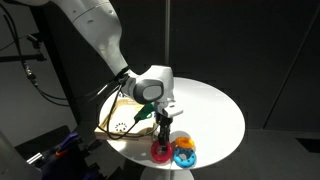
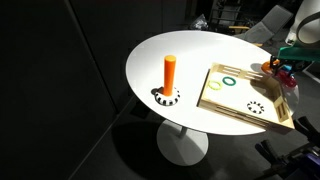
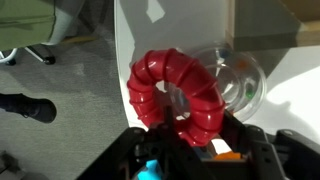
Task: Put the red ring in the box
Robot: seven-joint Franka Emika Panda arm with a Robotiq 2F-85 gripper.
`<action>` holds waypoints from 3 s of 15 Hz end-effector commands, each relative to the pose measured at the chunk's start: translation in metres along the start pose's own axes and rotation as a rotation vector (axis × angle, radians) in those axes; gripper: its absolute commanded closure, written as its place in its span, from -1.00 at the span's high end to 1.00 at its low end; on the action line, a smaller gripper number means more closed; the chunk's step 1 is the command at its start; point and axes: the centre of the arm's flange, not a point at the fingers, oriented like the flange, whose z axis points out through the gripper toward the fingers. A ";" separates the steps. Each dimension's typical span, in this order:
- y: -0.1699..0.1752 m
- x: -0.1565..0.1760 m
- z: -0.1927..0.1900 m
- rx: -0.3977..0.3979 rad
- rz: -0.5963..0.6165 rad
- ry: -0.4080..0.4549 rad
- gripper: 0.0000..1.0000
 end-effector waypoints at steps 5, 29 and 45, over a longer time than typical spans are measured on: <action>-0.004 0.012 -0.034 0.005 0.065 0.018 -0.82; -0.108 -0.119 -0.142 -0.058 -0.011 0.045 0.37; -0.059 -0.088 -0.207 0.016 -0.397 -0.173 1.00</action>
